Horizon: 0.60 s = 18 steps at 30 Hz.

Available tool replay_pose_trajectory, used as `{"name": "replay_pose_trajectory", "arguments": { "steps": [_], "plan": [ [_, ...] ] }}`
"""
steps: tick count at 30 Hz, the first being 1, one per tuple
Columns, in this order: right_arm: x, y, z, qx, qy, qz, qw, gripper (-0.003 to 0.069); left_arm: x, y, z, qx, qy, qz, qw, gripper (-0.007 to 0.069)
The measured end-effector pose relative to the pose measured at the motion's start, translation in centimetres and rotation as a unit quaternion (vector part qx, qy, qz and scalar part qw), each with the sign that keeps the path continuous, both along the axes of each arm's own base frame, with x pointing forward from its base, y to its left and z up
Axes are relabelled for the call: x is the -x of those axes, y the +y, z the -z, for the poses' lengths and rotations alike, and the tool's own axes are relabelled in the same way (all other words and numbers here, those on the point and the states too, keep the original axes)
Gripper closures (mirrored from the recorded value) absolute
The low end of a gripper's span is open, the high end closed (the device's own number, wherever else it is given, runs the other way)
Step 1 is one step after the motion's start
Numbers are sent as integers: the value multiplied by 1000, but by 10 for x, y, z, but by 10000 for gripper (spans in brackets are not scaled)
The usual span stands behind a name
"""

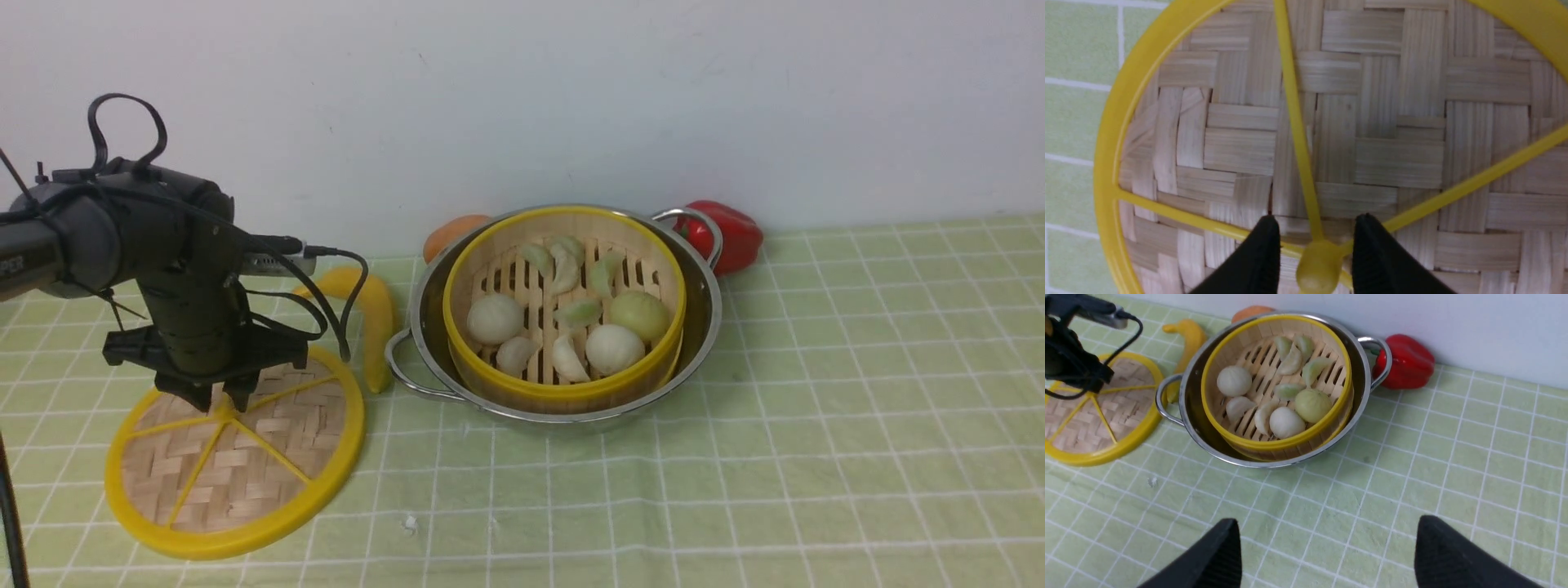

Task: Place the steamer in the pot on the green tablecloth, and put the lid on the steamer.
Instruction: 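Grasp the bamboo steamer lid lying on the table by its centre knob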

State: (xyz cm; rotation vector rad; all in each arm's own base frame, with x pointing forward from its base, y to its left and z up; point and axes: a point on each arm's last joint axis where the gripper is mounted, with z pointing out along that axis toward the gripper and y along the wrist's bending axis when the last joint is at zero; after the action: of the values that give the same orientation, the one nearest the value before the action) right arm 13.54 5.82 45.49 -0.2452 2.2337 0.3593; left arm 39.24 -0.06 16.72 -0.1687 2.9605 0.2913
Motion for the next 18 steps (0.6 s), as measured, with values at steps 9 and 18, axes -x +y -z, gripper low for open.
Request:
{"name": "replay_pose_trajectory", "arguments": {
  "steps": [9, 18],
  "plan": [
    [1, 0, 0, -6, 1, 5, 1000, 114, 2, 3, 2, 16, 11, -19, 1000, 382],
    [1, -1, 0, -6, 1, 6, 1000, 114, 4, 3, 2, 18, 22, -22, 999, 498]
  ]
}}
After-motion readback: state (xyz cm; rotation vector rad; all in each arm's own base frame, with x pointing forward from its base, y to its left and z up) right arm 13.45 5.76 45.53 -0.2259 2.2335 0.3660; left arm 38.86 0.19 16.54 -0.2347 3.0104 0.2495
